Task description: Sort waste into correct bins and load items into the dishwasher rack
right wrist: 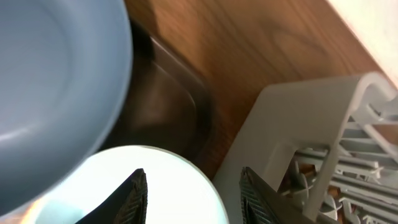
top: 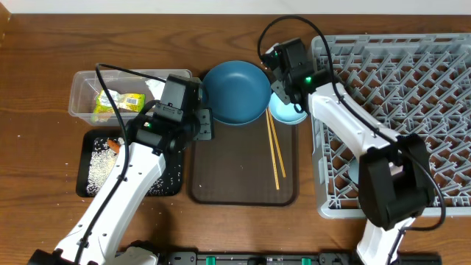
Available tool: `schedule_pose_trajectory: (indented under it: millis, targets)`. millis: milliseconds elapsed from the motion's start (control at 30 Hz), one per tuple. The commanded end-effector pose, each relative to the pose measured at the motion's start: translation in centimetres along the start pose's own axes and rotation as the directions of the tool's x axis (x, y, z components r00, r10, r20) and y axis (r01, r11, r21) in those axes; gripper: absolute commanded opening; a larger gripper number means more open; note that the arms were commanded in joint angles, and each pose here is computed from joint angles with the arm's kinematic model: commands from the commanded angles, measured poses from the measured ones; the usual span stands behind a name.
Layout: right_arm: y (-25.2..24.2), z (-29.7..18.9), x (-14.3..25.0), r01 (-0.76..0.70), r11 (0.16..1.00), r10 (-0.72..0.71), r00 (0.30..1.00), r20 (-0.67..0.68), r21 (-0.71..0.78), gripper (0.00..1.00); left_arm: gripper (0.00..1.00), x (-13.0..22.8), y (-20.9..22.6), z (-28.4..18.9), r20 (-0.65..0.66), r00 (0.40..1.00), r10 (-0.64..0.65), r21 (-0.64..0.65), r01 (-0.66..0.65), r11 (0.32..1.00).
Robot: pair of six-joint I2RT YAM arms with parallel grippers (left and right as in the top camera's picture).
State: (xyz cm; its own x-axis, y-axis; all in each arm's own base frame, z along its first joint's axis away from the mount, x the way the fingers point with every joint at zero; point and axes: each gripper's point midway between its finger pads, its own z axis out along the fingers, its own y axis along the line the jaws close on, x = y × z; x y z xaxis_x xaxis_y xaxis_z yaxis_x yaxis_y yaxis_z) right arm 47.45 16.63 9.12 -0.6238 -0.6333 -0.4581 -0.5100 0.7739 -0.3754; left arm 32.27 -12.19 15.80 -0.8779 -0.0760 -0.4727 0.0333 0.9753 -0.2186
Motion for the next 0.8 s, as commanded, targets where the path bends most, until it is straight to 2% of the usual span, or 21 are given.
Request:
schedule_pose_trajectory:
  millis: [0,400,767]
  targets:
    - [-1.1,1.1,0.8,0.015,1.0,-0.014,0.999,-0.034,0.022,0.41,0.53,-0.9,0.1,-0.6,0.028,1.0,0.008,-0.011,-0.008,1.0]
    - [-0.8,3.6,3.7,0.021,1.0,-0.021,0.992,-0.128,0.0,0.43,0.53,-0.9,0.1,-0.6,0.028,1.0,0.008,-0.011,-0.007,1.0]
    - [-0.6,3.7,4.8,0.026,1.0,-0.028,0.986,-0.167,-0.014,0.34,0.53,-0.9,0.1,-0.6,0.026,1.0,0.008,-0.012,-0.008,1.0]
